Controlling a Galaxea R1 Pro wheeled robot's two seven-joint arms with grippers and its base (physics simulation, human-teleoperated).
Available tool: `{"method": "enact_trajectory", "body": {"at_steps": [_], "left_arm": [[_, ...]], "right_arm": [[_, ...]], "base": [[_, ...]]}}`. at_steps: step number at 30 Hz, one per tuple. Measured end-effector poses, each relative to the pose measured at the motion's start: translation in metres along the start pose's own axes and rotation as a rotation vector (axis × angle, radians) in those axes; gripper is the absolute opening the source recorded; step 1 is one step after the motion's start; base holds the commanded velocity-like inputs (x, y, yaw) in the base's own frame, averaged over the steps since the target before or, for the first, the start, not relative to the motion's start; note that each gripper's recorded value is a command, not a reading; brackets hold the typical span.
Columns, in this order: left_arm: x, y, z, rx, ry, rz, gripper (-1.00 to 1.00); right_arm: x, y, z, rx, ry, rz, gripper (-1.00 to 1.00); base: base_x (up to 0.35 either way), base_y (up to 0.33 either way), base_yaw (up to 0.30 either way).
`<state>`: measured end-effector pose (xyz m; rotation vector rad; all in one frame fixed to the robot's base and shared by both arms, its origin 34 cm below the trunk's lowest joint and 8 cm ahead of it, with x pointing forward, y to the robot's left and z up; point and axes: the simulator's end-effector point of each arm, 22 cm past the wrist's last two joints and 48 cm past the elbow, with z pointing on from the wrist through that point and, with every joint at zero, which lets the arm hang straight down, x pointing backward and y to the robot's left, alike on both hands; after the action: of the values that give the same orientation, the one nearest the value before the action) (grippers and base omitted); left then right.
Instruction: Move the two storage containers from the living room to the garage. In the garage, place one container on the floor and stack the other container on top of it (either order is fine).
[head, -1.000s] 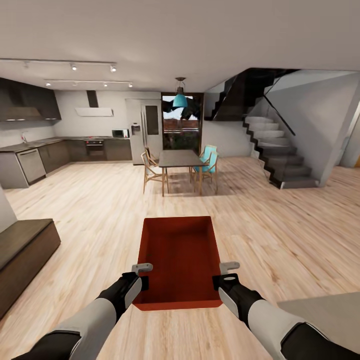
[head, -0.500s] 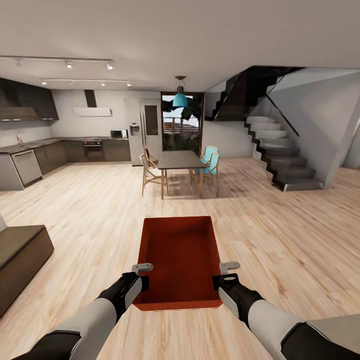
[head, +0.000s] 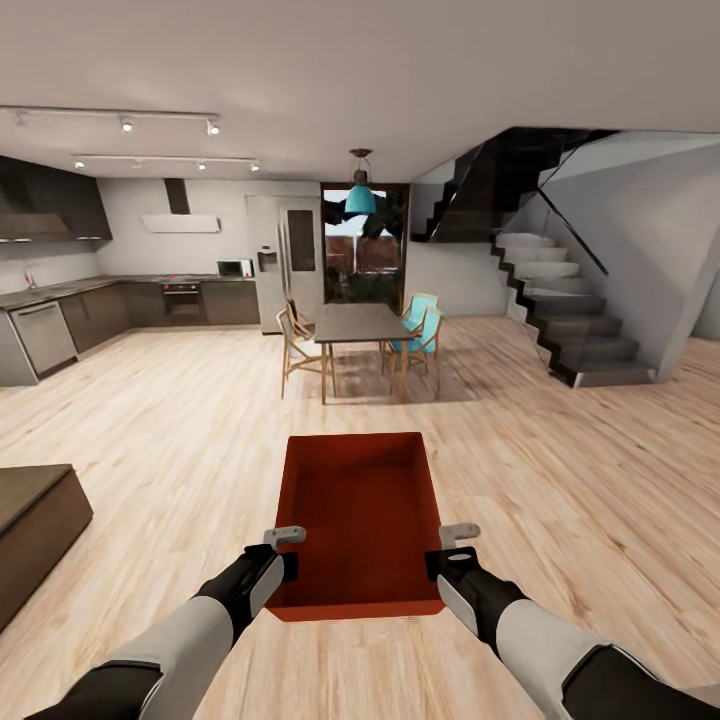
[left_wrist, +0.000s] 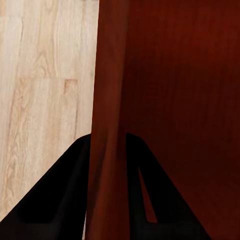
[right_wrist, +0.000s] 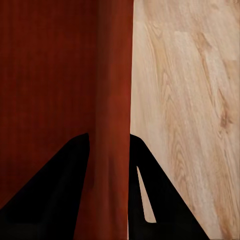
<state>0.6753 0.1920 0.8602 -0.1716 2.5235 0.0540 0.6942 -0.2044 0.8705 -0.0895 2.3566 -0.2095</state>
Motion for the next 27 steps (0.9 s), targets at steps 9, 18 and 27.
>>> {"method": "enact_trajectory", "body": {"at_steps": [9, 18, 27], "left_arm": [[-0.0006, 0.0000, -0.0004, 0.001, -0.002, 0.000, -1.00], [-0.0027, 0.0003, -0.0021, 0.002, -0.006, -0.001, -1.00], [-0.0026, 0.0004, -0.0023, 0.001, -0.006, 0.000, -1.00]], "right_arm": [[-0.0008, -0.0001, -0.0005, 0.000, -0.002, 0.000, -1.00], [-0.0032, -0.0002, -0.0020, 0.001, -0.006, 0.000, -1.00], [-0.0029, -0.0001, -0.0022, 0.001, -0.006, 0.001, -1.00]], "base": [[0.322, 0.000, -0.061], [0.322, 0.000, -0.203], [0.322, 0.000, -0.023]]}}
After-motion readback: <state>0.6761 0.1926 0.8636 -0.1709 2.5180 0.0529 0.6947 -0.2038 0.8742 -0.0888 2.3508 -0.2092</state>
